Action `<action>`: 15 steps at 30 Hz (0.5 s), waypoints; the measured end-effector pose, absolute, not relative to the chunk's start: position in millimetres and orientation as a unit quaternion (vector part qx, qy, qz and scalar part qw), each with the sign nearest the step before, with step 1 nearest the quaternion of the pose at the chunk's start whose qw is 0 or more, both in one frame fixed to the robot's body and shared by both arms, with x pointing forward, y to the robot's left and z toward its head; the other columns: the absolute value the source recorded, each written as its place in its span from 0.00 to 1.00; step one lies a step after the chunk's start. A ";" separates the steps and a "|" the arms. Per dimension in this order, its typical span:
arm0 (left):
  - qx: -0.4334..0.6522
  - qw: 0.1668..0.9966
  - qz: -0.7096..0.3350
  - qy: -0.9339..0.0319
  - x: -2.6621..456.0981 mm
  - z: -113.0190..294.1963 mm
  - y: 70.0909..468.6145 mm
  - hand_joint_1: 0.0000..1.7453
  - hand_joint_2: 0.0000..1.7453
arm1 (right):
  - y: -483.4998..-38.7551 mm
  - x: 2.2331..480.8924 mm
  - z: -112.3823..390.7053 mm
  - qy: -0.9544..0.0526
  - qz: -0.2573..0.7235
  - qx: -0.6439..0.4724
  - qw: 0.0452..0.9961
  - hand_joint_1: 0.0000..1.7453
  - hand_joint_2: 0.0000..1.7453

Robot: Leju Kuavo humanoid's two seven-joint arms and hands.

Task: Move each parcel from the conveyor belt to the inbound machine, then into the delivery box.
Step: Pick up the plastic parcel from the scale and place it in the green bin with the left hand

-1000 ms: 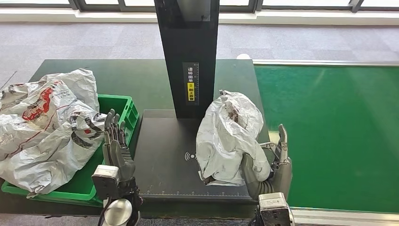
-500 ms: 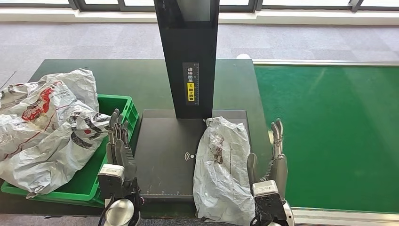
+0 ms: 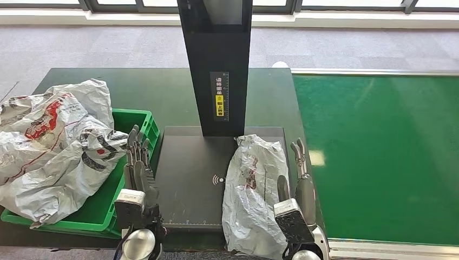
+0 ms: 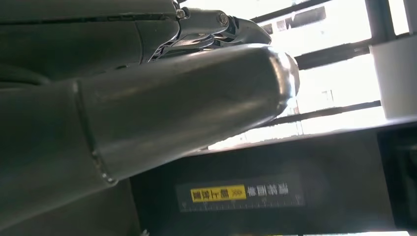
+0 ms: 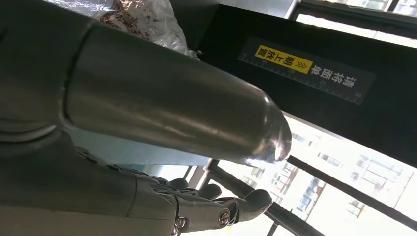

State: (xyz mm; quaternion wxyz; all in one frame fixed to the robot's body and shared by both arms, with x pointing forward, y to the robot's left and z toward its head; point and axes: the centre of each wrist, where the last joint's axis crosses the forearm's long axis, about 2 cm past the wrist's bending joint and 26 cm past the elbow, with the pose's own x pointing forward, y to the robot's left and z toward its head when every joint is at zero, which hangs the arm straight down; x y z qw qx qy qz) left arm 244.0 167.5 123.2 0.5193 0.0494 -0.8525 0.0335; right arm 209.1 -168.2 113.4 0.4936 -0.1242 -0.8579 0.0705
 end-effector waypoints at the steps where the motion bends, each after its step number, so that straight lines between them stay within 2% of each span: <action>1: 0.037 0.513 0.013 -0.857 244.4 124.1 165.4 0.00 0.00 | -168.6 208.8 113.5 -0.861 0.065 -0.123 0.489 0.00 0.00; 6: -0.016 0.476 -0.154 -0.866 245.2 129.7 145.2 0.00 0.00 | -174.7 206.0 123.1 -0.881 0.032 -0.128 0.455 0.00 0.00; 9: -0.018 0.467 -0.182 -0.865 244.7 129.8 140.1 0.00 0.00 | -178.1 203.0 129.2 -0.886 0.022 -0.131 0.443 0.00 0.00; 13: -0.023 0.464 -0.189 -0.865 244.5 129.9 136.5 0.00 1.00 | -180.4 201.3 133.8 -0.890 0.017 -0.134 0.436 0.00 0.00; 15: -0.021 0.461 -0.203 -0.864 244.4 129.8 135.1 0.00 1.00 | -181.2 200.3 134.8 -0.892 0.014 -0.136 0.432 0.00 0.00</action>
